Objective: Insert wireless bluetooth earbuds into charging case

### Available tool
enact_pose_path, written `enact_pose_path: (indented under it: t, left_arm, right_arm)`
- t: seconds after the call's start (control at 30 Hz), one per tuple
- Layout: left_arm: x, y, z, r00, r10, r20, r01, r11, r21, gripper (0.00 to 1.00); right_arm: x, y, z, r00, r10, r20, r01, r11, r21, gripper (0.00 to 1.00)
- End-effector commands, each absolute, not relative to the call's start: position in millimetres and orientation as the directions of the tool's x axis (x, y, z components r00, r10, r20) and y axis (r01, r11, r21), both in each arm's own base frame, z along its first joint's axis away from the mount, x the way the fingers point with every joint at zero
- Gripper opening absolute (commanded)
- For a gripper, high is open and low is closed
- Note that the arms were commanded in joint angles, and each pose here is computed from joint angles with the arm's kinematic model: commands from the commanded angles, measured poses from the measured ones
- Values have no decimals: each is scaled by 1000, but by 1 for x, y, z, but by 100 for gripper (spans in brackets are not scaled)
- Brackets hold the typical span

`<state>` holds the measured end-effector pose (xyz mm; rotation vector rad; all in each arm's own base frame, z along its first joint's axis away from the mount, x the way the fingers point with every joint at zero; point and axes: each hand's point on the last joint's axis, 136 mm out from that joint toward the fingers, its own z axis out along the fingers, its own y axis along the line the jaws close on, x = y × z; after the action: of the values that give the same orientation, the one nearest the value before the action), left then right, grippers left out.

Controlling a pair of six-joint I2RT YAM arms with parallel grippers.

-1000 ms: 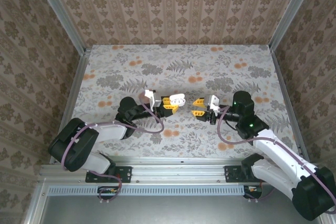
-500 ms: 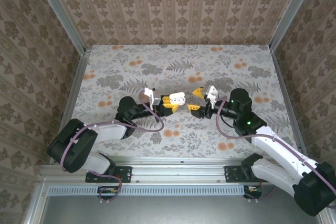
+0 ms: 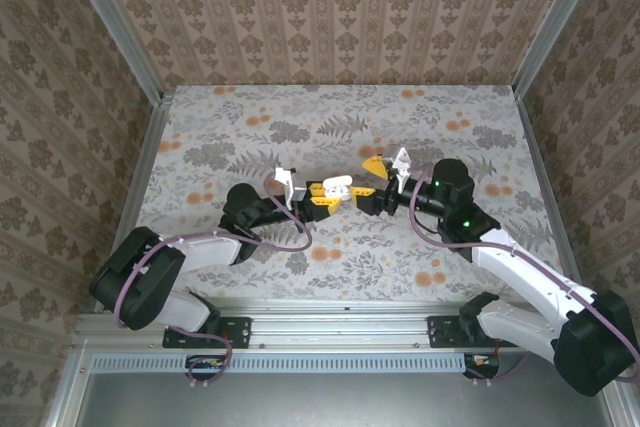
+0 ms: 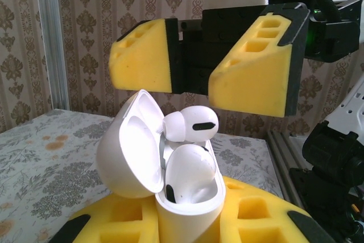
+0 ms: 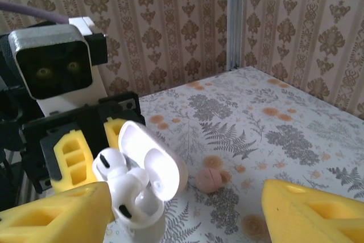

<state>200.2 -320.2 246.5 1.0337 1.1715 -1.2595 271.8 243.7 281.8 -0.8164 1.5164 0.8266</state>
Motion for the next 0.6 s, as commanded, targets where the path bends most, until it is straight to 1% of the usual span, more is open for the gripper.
enact_pose_path:
  t: [0.0, 0.13, 0.4, 0.57]
  left_arm:
    - [195, -323, 263, 18, -167, -986, 999, 32, 13, 0]
    - [195, -323, 263, 21, -166, -986, 999, 31, 17, 0]
    - [195, -324, 264, 27, -160, -987, 999, 30, 23, 0]
    - [197, -323, 262, 31, -152, -988, 999, 40, 25, 0]
  right_arm:
    - [271, 251, 300, -72, -7, -997, -878, 475, 59, 72]
    - [274, 250, 297, -81, -18, -997, -871, 487, 62, 72]
    - [287, 239, 288, -103, -42, -994, -818, 572, 60, 72]
    - [287, 231, 291, -93, -41, -995, -803, 594, 51, 72]
